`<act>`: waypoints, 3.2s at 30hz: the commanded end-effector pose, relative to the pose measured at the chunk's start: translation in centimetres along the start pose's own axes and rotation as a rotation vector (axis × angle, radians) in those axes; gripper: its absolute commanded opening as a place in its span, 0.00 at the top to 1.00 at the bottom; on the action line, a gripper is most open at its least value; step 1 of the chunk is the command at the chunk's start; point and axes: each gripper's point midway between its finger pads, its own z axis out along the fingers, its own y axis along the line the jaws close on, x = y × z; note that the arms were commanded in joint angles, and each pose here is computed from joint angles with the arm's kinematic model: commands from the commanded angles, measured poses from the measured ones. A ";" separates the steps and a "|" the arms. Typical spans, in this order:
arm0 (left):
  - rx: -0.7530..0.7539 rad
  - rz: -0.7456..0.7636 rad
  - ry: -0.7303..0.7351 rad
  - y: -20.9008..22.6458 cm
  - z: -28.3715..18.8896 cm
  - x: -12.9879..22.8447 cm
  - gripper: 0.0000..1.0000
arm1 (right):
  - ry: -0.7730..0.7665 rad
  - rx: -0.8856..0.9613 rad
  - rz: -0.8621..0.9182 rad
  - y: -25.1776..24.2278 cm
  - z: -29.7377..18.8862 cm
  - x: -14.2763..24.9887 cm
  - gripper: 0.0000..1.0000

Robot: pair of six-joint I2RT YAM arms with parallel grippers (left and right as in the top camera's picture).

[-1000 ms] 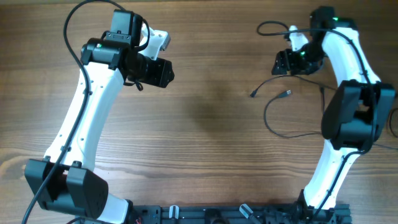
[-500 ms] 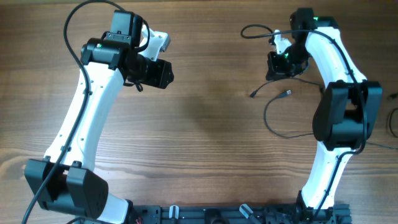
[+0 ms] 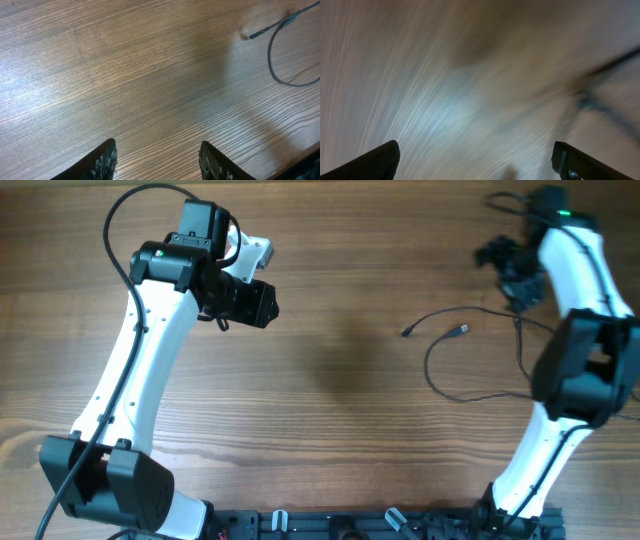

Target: Untangle cables

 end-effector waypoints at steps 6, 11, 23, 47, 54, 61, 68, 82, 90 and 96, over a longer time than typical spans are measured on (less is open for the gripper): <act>-0.007 0.040 -0.015 0.2 0.4 -0.6 0.46 | 0.113 0.238 0.455 -15.0 -4.1 -3.8 0.00; -0.008 0.043 -0.024 0.3 0.4 -0.8 0.46 | 0.112 0.318 0.543 -18.3 -6.6 -3.3 0.00; -0.007 0.041 -0.019 0.2 0.4 -0.7 0.45 | -0.048 0.625 0.542 -23.3 -6.7 -0.2 0.00; -0.007 0.041 -0.017 0.2 0.4 -0.6 0.45 | 0.129 0.421 0.452 -24.5 6.7 7.3 0.36; -0.007 0.041 -0.017 0.2 0.4 -0.6 0.45 | 0.178 0.418 0.458 -26.2 8.6 10.6 0.36; -0.007 0.041 -0.017 0.2 0.4 -0.6 0.46 | 0.227 0.438 0.428 -26.7 8.3 11.8 0.30; -0.007 0.041 -0.017 0.2 0.4 -0.6 0.45 | 0.212 0.383 0.389 -25.9 8.9 11.0 0.38; -0.007 0.041 -0.017 0.2 0.4 -0.6 0.45 | 0.225 -0.123 -0.114 -14.2 11.0 10.6 0.94; -0.007 0.040 -0.016 0.2 0.4 -0.6 0.46 | 0.173 -0.469 -0.435 0.7 8.8 15.4 0.96; -0.005 0.036 -0.002 0.2 0.4 -0.3 0.46 | 0.130 -0.545 -0.646 7.6 6.2 19.8 0.93</act>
